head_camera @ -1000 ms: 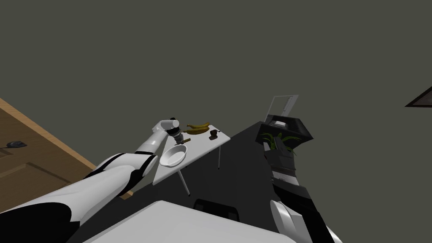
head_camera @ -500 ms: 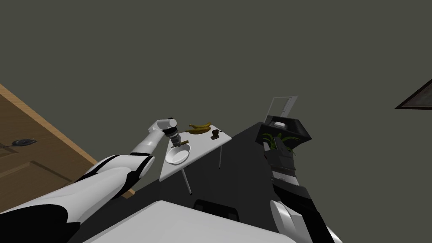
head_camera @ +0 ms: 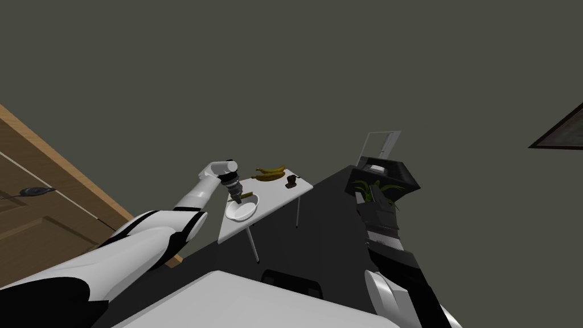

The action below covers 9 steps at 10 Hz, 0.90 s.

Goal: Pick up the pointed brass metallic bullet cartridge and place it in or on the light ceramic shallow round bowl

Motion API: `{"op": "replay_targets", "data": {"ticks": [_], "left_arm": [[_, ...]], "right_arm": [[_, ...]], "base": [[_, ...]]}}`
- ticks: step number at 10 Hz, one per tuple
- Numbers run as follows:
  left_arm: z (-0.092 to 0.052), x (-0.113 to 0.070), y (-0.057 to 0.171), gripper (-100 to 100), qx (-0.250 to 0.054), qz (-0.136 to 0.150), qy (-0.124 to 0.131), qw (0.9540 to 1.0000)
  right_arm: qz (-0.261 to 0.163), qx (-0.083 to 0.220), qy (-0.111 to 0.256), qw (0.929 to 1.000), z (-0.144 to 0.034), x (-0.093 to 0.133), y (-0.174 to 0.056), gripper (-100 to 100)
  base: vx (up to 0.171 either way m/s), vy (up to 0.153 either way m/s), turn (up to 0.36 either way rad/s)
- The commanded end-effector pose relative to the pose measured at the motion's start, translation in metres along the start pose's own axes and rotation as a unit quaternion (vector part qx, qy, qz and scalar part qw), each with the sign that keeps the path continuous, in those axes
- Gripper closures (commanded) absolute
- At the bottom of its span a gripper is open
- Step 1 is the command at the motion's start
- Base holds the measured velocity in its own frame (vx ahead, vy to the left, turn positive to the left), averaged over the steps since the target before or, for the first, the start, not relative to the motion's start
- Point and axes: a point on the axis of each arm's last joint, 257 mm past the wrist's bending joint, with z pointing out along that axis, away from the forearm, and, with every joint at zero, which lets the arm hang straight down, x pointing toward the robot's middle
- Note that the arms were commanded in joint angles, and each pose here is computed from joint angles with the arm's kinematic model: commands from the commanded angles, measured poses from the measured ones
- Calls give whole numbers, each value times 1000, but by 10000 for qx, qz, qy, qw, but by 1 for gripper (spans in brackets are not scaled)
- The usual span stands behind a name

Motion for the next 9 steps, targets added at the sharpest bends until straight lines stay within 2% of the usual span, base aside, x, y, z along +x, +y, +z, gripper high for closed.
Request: {"op": "replay_targets", "data": {"ticks": [1, 3, 4, 5, 9], "left_arm": [[0, 0, 0, -100, 0, 0, 0, 10000], [0, 0, 0, -100, 0, 0, 0, 10000], [0, 0, 0, 0, 0, 0, 0, 10000], [-11, -3, -6, -100, 7, -35, -8, 10000], [-34, -11, -17, -100, 24, -130, -11, 9999]], "right_arm": [[0, 0, 0, 10000, 0, 0, 0, 0], [0, 0, 0, 10000, 0, 0, 0, 0], [0, 0, 0, 10000, 0, 0, 0, 0], [0, 0, 0, 10000, 0, 0, 0, 0], [0, 0, 0, 10000, 0, 0, 0, 0]], "base": [[0, 0, 0], [0, 0, 0], [0, 0, 0], [-21, -11, -79], [-34, -15, -55]]}}
